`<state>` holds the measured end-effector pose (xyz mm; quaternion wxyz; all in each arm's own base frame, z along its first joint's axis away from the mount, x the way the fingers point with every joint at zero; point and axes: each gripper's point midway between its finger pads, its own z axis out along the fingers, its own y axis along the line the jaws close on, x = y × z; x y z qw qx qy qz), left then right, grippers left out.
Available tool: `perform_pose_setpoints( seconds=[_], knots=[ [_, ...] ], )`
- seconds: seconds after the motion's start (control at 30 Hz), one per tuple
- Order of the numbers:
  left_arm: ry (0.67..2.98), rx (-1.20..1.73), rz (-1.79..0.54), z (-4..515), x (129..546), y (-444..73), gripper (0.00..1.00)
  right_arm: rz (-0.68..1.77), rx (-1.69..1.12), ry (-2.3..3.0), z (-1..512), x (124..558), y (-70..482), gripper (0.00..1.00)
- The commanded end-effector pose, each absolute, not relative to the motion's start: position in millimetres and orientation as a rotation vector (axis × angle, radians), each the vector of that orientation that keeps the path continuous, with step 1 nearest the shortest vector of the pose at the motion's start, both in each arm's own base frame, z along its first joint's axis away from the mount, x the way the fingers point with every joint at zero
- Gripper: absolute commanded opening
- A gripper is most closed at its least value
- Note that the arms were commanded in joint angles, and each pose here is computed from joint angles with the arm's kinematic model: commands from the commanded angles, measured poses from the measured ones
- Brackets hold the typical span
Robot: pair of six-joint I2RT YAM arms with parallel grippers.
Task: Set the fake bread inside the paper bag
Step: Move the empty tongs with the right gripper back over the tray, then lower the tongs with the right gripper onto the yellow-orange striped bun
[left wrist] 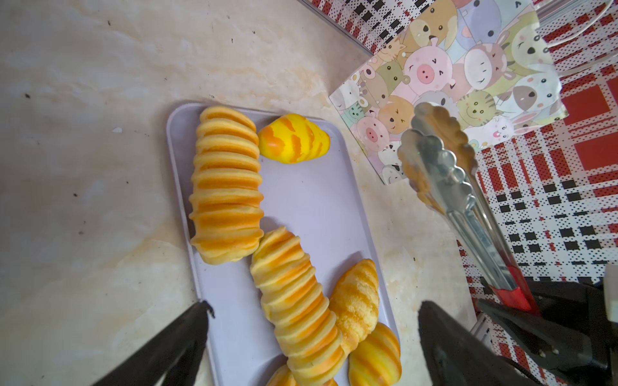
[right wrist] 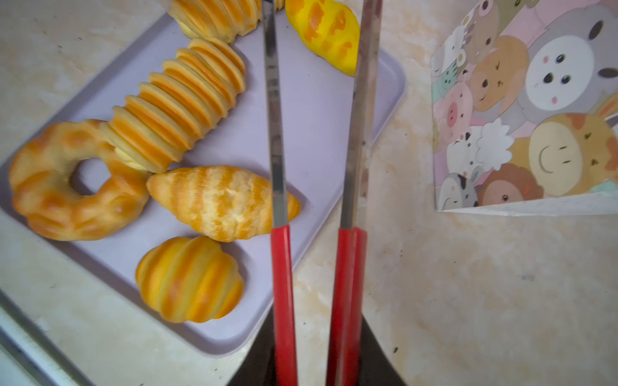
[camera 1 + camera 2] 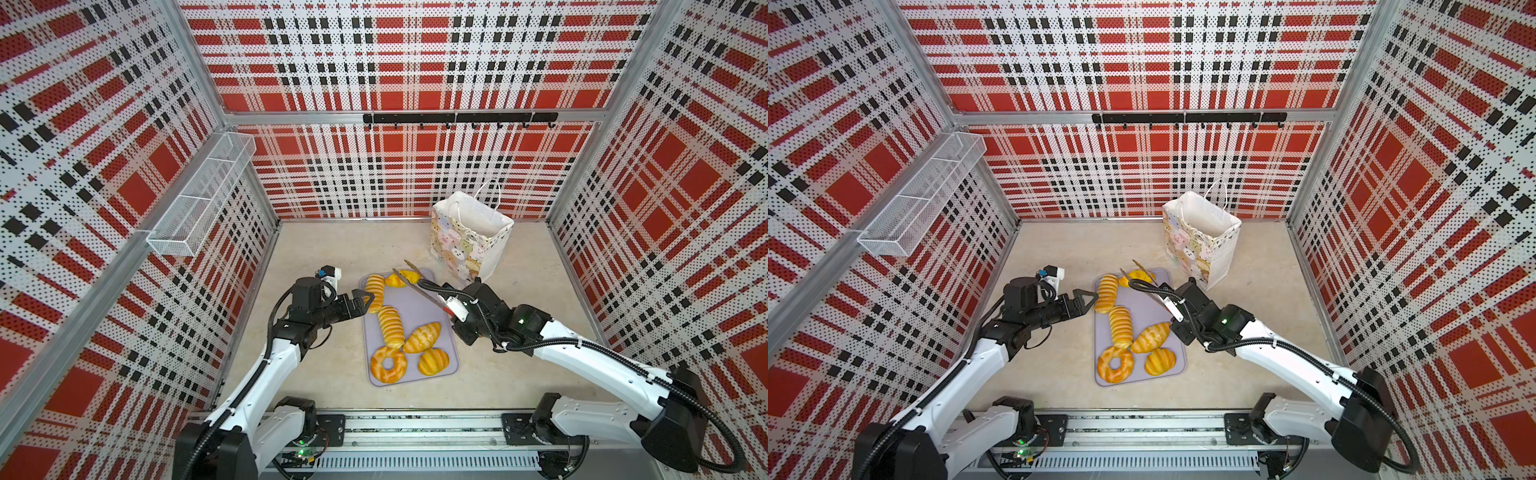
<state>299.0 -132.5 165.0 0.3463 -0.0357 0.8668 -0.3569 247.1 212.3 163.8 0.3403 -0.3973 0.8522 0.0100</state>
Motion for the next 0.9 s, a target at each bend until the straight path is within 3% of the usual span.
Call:
perform_pose_setpoints(
  seconds=[0.0,0.77,0.87],
  knots=[
    [2.231,-0.028,-0.930,170.9,306.8,-135.7,1.00,-0.142,-1.116,2.122,167.9,266.4,211.1,0.28],
    [2.191,-0.096,-0.719,175.5,299.4,-122.3,0.98,-0.502,-1.303,1.967,159.0,264.8,185.1,0.27],
    [2.212,-0.098,-0.775,168.1,302.1,-122.5,0.98,-0.602,-1.295,1.963,163.2,270.4,175.7,0.29]
  ],
)
